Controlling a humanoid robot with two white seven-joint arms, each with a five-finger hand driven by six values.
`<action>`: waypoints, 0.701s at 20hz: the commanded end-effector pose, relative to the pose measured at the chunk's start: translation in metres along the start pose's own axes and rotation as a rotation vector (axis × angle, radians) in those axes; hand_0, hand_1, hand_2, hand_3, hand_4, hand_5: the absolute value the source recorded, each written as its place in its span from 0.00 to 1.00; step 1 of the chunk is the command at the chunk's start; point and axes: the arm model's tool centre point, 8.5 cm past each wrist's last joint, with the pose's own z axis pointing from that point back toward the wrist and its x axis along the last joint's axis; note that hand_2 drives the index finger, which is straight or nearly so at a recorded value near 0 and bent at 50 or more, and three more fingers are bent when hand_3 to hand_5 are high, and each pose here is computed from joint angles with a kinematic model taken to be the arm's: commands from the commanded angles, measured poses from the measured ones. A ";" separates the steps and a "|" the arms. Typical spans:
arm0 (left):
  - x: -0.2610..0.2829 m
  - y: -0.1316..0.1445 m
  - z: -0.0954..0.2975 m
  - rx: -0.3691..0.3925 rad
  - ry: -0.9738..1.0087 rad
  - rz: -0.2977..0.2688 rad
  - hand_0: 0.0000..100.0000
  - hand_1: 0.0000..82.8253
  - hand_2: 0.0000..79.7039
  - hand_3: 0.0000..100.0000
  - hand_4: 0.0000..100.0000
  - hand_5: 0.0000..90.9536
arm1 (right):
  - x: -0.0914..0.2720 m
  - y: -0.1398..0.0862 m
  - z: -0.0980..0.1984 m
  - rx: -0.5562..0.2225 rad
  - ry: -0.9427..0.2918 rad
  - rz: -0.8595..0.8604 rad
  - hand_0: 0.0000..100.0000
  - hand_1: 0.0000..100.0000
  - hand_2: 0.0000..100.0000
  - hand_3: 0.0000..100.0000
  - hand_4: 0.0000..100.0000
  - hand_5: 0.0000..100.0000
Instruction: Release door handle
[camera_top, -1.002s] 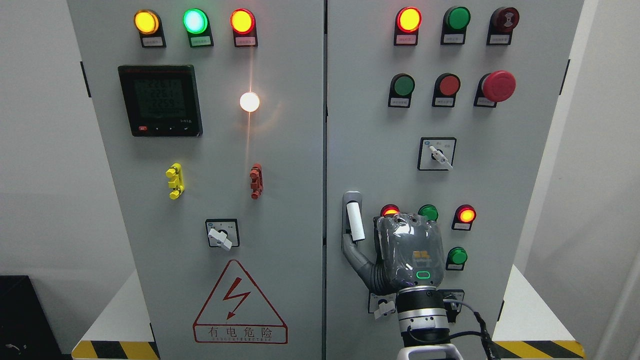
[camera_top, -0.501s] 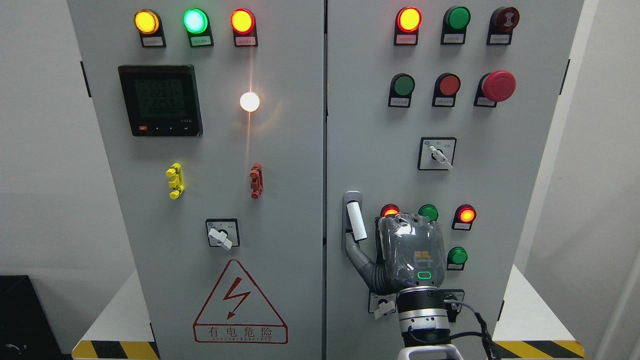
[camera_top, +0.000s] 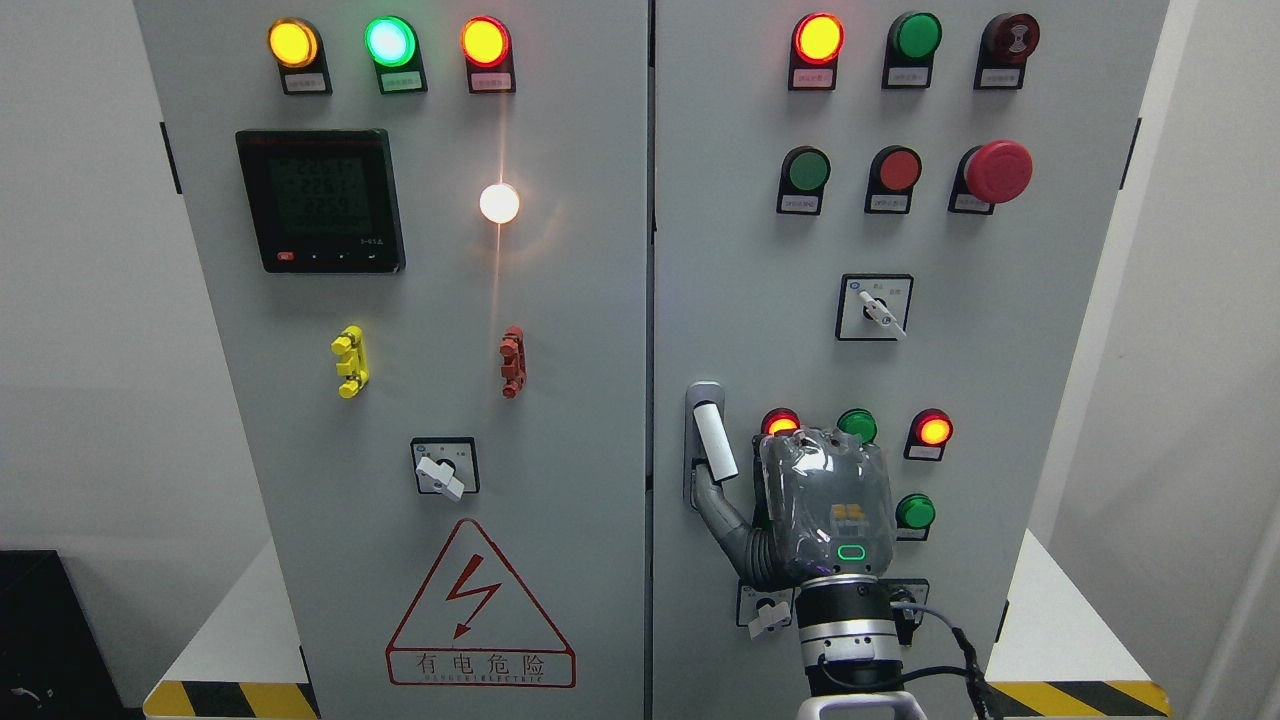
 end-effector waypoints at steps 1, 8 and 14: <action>-0.011 0.000 0.001 0.000 0.016 0.000 0.12 0.67 0.00 0.00 0.00 0.00 | 0.000 -0.003 0.000 -0.019 0.001 -0.002 0.50 0.32 0.95 1.00 1.00 1.00; -0.011 0.000 0.001 0.000 0.016 0.002 0.12 0.67 0.00 0.00 0.00 0.00 | 0.000 -0.004 0.002 -0.021 0.003 0.000 0.50 0.32 0.95 1.00 1.00 1.00; -0.011 0.000 0.001 0.000 0.016 0.000 0.12 0.67 0.00 0.00 0.00 0.00 | -0.004 -0.005 0.001 -0.025 0.012 0.005 0.50 0.32 0.95 1.00 1.00 1.00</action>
